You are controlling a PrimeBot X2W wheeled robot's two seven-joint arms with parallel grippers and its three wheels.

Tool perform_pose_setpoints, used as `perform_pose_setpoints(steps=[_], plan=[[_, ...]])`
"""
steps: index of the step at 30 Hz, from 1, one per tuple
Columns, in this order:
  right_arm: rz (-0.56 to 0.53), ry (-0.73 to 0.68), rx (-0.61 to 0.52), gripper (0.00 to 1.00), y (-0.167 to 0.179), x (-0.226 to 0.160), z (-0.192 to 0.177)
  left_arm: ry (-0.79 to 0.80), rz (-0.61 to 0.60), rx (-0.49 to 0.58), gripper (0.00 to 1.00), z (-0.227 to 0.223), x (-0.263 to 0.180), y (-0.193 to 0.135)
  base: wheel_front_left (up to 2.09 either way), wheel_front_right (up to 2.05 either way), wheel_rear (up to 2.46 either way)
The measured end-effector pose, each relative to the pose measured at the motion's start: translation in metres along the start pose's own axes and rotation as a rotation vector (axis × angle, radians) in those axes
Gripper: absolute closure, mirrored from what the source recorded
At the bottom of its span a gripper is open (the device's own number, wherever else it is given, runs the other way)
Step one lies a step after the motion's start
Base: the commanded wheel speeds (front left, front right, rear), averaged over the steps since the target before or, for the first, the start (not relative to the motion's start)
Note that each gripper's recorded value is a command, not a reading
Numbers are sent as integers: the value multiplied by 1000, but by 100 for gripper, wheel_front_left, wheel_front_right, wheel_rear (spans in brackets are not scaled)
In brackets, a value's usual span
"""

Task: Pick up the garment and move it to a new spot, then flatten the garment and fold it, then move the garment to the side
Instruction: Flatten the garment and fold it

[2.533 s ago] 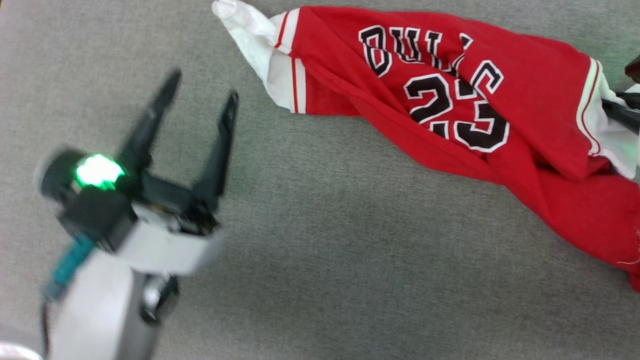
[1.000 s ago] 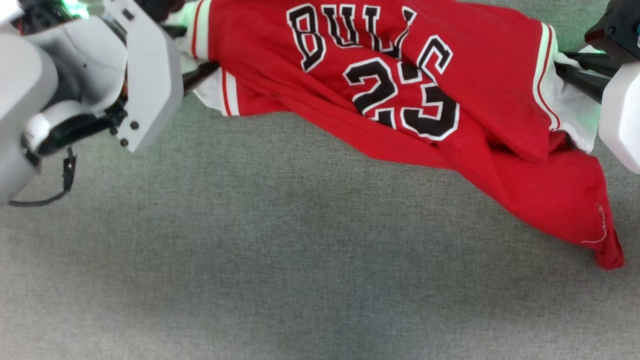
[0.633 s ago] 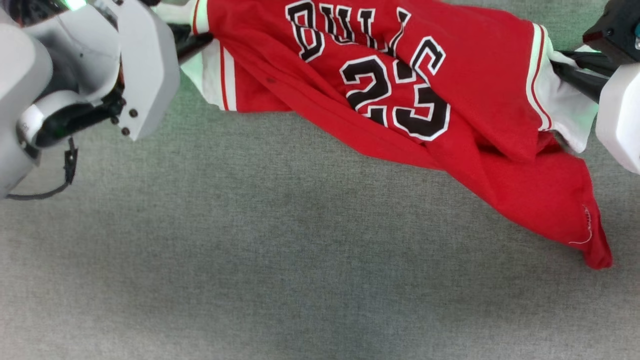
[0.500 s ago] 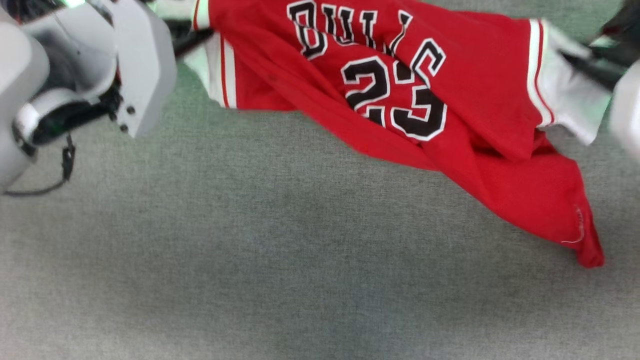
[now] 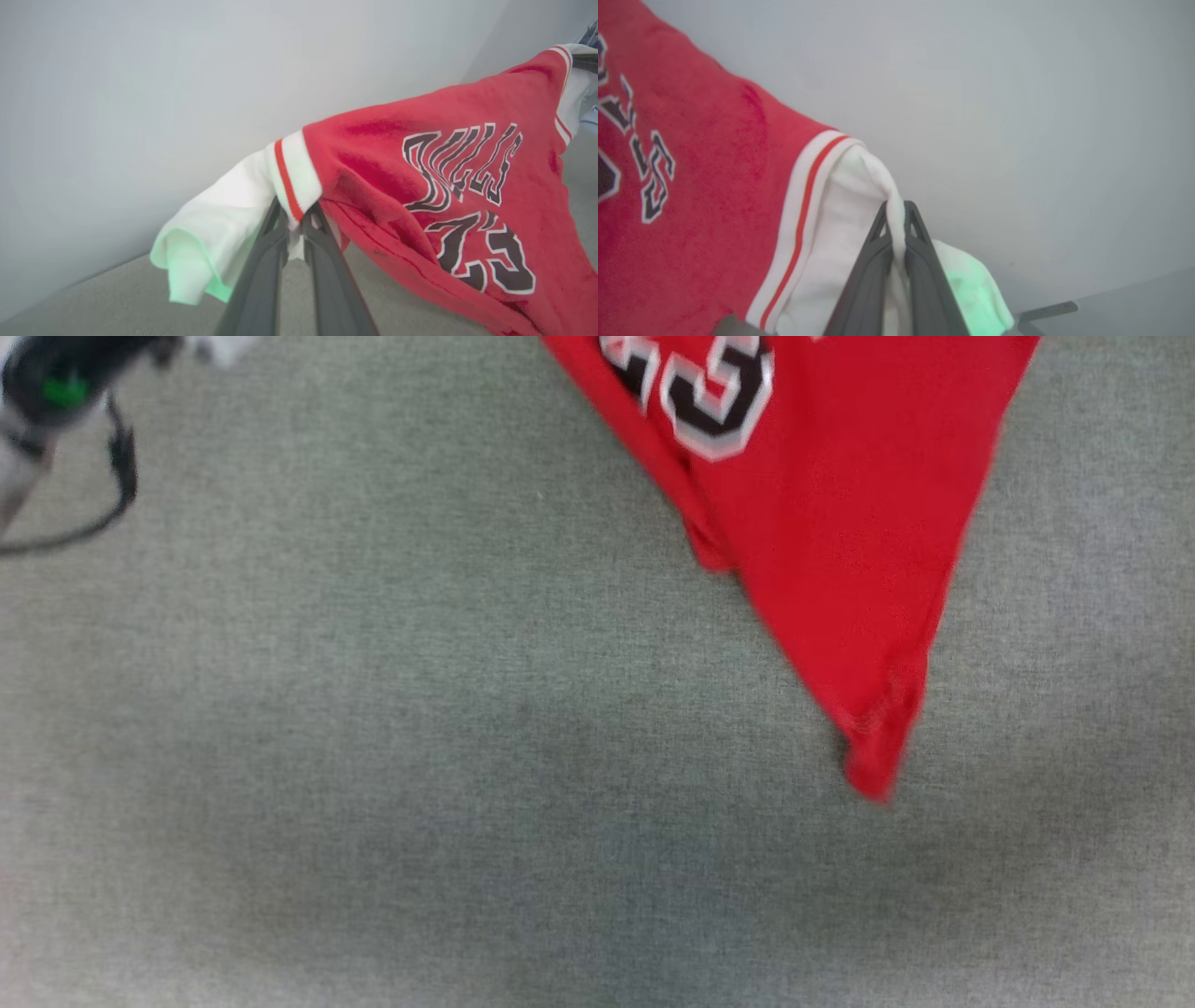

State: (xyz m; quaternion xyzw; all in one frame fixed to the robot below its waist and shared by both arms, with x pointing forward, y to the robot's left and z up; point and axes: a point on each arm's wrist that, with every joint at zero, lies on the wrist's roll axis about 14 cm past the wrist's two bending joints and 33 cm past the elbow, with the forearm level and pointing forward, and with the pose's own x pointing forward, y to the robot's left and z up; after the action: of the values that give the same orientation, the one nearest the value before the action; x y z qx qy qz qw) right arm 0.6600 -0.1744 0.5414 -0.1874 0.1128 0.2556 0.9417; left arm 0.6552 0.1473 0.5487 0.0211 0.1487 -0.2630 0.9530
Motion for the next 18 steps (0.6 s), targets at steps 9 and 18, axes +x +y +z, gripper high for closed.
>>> perform_pose_setpoints(steps=[9,18], plan=[[-361,-477,11,100,-105,-6,140,-524,143,-24,100,148,26,12,0,0,0],[-391,-482,-24,100,-98,-10,150,-479,120,-72,100,143,33,-3,0,0,0]])
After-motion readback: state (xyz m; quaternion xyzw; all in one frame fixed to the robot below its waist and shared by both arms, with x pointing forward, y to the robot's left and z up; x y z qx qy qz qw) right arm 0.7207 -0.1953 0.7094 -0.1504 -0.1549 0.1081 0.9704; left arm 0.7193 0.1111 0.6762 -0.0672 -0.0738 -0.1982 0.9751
